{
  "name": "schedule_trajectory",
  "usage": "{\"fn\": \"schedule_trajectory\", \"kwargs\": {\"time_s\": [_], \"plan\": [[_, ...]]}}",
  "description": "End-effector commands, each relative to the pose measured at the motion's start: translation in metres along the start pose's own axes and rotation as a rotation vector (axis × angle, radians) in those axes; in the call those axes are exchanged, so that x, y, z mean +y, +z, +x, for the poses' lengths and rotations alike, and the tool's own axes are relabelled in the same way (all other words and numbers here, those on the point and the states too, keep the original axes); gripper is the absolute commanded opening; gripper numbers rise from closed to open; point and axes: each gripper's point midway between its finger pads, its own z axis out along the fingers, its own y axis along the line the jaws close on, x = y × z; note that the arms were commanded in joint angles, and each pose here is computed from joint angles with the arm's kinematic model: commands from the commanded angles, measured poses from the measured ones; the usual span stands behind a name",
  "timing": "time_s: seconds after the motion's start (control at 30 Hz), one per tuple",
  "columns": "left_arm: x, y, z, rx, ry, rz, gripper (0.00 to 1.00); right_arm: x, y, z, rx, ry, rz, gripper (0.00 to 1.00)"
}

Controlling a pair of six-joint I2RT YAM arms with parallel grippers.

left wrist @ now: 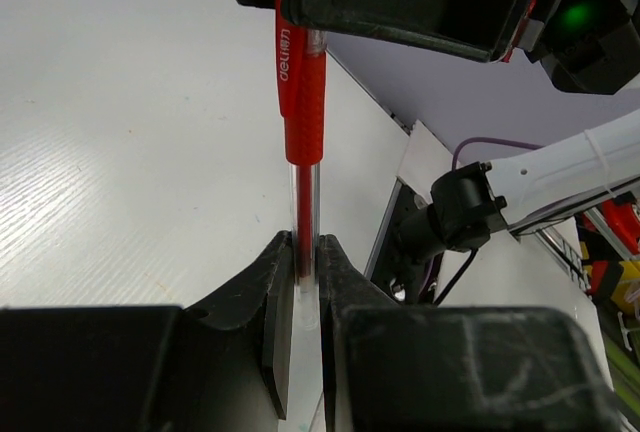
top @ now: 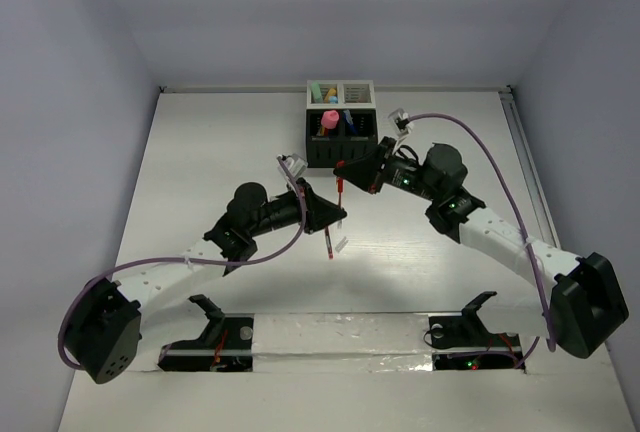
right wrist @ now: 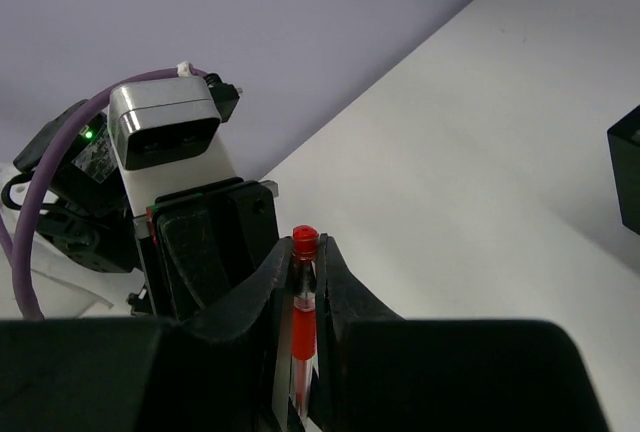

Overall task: Sort the stationery into containers
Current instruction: Place the pen in the storage box.

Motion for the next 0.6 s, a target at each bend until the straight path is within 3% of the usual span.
{"fn": "schedule_trajectory", "kwargs": {"time_s": [0.0,0.17,0.37,0.57], "plan": [[-0.058,-0.006,-0.100,-0.330,0.160,0.132,0.00,-0.010,-0.005,0.058,0.158,0.089,0.040,0.00],[-0.041,-0.005,-0.081,-0.296,0.125,0.094,0.01,-0.020,0.001,0.036,0.071,0.105,0.104,0.00],[-0.032,-0.010,-0.070,-0.285,0.126,0.068,0.32,-0.033,0.004,-0.012,-0.067,0.120,0.155,0.00],[-0.020,-0.020,-0.067,-0.297,0.154,-0.013,0.50,-0.058,0.010,-0.045,-0.150,0.123,0.204,0.00]]}}
